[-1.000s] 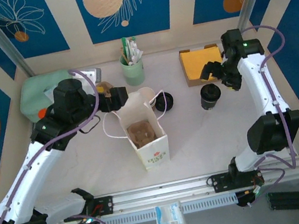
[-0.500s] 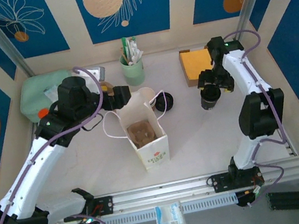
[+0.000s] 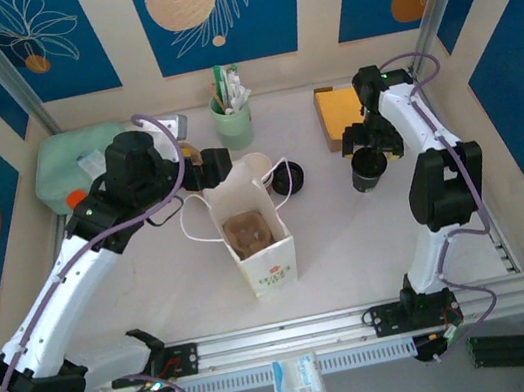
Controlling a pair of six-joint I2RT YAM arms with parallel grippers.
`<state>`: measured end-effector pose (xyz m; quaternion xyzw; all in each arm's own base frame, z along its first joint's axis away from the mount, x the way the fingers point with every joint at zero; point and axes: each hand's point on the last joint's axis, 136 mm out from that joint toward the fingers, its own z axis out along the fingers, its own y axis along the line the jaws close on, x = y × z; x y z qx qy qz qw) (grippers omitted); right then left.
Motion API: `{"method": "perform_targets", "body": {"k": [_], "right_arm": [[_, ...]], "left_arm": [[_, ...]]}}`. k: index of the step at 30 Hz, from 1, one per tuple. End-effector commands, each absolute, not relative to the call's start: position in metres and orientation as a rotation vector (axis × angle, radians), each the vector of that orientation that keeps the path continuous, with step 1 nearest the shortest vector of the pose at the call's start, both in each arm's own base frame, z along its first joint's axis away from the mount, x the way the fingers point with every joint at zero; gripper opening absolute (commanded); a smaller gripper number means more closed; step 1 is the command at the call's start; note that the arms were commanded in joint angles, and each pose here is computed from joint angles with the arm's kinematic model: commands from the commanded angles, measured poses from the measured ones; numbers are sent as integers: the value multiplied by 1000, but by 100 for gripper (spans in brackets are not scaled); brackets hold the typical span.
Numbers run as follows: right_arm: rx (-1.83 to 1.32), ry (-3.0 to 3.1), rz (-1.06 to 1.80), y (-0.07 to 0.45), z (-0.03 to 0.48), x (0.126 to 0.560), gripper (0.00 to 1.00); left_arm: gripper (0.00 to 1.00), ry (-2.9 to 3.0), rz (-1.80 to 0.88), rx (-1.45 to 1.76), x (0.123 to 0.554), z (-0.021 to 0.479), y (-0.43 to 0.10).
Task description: Pack the takeout coffee
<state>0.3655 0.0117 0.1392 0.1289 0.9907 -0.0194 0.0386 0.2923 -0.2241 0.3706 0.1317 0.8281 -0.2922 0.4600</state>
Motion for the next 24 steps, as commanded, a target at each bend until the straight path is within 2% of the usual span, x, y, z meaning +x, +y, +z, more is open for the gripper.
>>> {"method": "perform_targets", "body": {"k": [1, 24], "right_arm": [[356, 3068, -78, 14, 139, 363, 92], [377, 3081, -47, 14, 137, 357, 81]], "left_arm": [[100, 1991, -737, 368, 291, 384, -229], [100, 1986, -753, 368, 291, 384, -232]]}}
